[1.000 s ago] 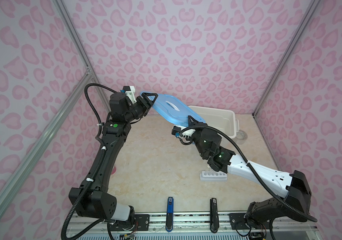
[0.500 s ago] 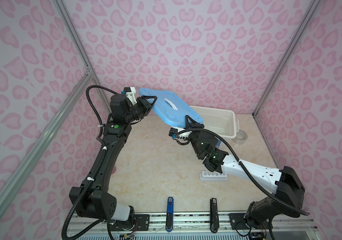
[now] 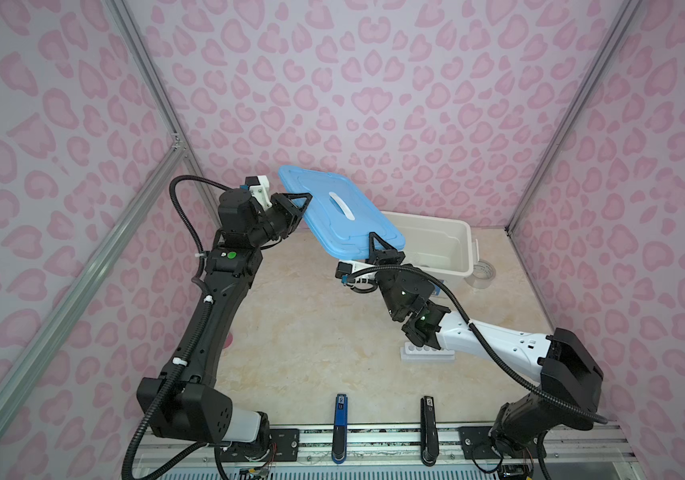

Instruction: Organize the chemistry lab equipment

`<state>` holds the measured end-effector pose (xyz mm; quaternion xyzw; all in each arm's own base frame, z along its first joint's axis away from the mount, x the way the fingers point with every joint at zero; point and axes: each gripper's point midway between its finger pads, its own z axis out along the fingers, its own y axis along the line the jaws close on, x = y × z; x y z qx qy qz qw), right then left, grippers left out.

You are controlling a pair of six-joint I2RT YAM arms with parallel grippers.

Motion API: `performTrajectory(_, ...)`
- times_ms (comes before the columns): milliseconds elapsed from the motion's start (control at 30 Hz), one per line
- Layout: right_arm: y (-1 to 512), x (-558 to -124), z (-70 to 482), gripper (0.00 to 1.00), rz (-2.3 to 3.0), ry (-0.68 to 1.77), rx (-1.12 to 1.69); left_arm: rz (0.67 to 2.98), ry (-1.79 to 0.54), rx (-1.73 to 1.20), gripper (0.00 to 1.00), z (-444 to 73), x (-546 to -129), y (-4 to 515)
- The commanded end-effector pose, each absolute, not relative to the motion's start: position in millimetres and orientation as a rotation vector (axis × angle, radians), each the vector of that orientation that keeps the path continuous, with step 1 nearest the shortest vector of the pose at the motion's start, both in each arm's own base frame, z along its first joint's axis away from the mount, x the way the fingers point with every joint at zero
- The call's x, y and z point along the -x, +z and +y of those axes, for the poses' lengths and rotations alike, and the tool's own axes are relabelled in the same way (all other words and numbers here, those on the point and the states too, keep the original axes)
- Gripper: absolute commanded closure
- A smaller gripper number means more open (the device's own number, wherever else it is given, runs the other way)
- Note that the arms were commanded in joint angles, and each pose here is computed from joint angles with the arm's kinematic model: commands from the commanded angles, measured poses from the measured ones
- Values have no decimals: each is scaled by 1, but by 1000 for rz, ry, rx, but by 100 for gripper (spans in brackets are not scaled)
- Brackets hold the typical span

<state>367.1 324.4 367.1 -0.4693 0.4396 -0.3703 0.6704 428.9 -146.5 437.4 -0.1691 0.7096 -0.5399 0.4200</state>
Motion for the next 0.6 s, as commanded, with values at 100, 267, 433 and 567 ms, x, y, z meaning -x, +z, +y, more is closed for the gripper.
performTrajectory(100, 379, -362, 329, 59, 963, -774, 982, 1683, -1338, 286, 83, -149, -423, 465)
performTrajectory(267, 370, -363, 325, 52, 1008, -751, 983, 1654, -1342, 255, 89, -149, -422, 477)
performTrajectory(433, 363, -359, 316, 44, 1057, -716, 960, 1608, -1312, 249, 93, -141, -426, 492)
performTrajectory(567, 359, -353, 304, 41, 1113, -674, 940, 1577, -1298, 253, 94, -134, -434, 500)
